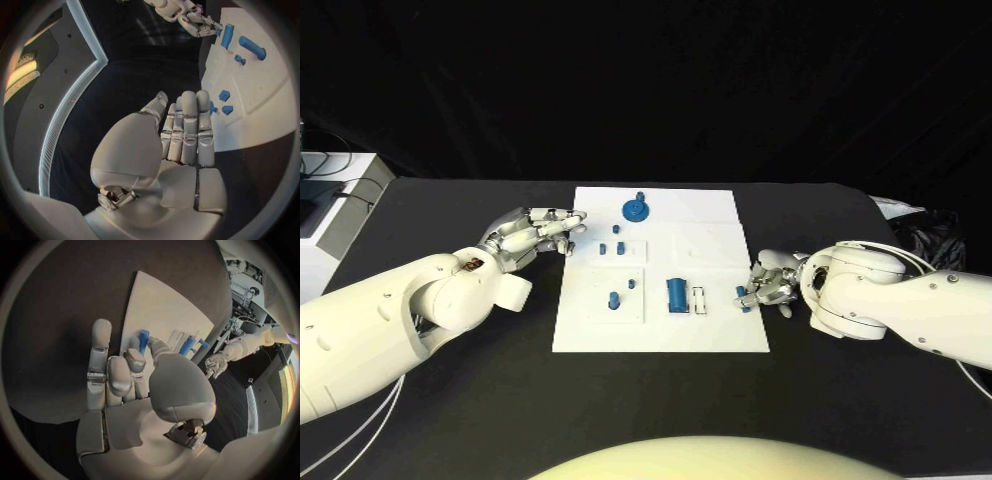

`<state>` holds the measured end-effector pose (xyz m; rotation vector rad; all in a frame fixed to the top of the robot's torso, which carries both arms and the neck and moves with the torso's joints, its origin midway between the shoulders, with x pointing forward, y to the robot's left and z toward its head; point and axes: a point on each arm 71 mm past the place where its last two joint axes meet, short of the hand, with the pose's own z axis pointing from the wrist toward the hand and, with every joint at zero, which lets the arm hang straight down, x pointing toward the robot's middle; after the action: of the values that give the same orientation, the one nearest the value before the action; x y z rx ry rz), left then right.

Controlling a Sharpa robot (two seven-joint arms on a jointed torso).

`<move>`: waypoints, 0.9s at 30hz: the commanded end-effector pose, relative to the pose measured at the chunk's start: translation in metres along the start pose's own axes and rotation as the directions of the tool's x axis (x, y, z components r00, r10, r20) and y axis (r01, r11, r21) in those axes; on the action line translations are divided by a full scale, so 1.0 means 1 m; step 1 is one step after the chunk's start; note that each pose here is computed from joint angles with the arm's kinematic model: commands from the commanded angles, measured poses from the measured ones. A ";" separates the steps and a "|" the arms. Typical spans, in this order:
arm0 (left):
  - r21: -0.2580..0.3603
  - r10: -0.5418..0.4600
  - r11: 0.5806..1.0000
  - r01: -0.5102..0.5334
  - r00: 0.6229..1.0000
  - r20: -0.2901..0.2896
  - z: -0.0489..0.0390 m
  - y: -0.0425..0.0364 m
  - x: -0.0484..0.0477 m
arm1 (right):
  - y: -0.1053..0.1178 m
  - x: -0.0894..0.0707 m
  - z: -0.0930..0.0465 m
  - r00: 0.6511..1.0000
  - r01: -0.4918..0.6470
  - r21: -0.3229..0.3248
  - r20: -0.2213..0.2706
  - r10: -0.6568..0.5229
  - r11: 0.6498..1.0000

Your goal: Assemble the parts on the task board

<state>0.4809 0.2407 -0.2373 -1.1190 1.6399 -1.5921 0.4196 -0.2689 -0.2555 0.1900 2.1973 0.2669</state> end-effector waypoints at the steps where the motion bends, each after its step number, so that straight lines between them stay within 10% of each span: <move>1: 0.013 -0.009 1.000 0.009 1.000 -0.006 0.0005 -0.0011 0.0021 | -0.001 0.012 0.002 0.999 0.019 -0.018 -0.042 -0.019 1.000; 27: 0.012 -0.010 1.000 0.010 1.000 -0.008 0.0009 -0.0009 0.0028 | 0.009 -0.006 -0.019 0.978 -0.203 -0.001 0.052 0.202 0.979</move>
<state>0.4808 0.2398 -0.2372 -1.1187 1.6403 -1.5942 0.4096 -0.2647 -0.2382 0.3491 2.1308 0.3552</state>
